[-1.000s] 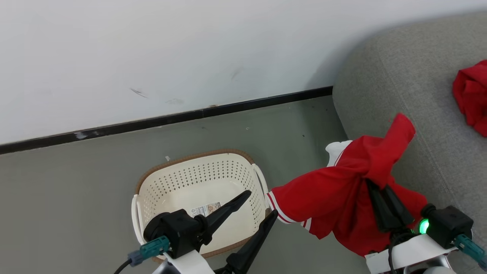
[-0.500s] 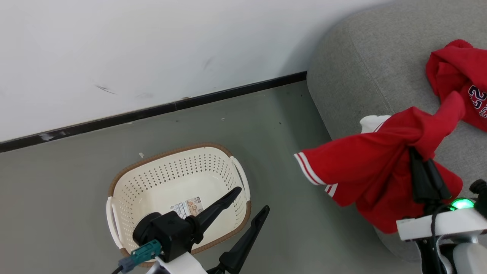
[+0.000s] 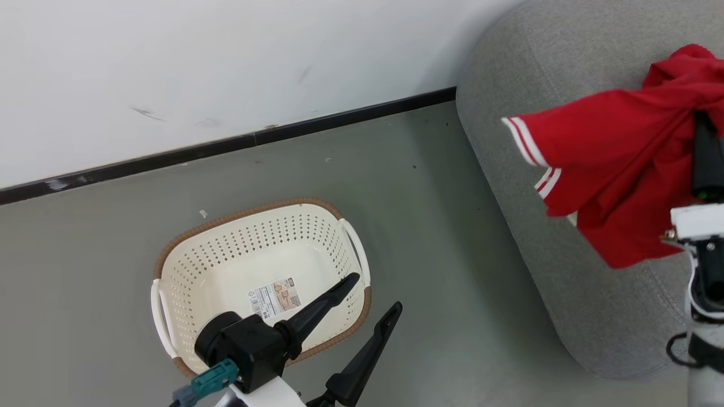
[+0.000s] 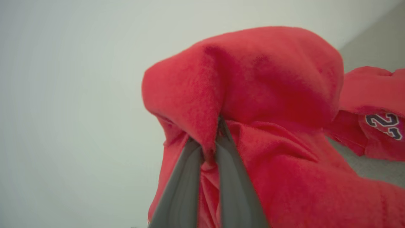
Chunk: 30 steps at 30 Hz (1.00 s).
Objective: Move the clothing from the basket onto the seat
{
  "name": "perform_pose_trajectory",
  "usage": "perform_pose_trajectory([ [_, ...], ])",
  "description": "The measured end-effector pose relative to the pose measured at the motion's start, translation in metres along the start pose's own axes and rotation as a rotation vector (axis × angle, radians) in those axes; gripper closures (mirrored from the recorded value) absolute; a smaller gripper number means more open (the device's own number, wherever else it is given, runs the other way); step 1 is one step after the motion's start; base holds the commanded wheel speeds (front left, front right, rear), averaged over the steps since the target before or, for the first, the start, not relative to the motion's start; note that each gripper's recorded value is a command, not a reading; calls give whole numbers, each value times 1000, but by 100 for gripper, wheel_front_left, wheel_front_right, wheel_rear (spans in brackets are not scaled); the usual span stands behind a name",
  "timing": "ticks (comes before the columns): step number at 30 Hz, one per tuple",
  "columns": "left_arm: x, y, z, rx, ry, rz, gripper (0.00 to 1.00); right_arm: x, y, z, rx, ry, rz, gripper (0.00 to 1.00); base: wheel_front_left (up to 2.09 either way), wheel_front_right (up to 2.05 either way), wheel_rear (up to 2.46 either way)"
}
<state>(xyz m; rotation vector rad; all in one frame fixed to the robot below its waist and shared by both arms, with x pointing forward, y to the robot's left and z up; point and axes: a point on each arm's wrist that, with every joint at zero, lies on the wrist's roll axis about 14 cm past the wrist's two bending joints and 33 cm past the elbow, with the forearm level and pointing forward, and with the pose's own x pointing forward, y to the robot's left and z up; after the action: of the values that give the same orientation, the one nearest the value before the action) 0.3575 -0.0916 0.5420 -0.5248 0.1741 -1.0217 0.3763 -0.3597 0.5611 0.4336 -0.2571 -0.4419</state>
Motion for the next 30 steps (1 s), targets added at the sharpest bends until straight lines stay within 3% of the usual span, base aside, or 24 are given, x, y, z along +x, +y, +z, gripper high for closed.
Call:
perform_pose_trajectory([
  [9,-5,10,0,-9,-3,34,0,54,-10,30,118,-43,-59,100,0,0,0],
  [19,-12,23,-2,-16,-4,84,0,102,-39,77,59,-97,-160,100,0,0,0],
  [30,-20,36,-11,-50,21,126,0,144,-32,71,12,-37,-196,100,0,0,0],
])
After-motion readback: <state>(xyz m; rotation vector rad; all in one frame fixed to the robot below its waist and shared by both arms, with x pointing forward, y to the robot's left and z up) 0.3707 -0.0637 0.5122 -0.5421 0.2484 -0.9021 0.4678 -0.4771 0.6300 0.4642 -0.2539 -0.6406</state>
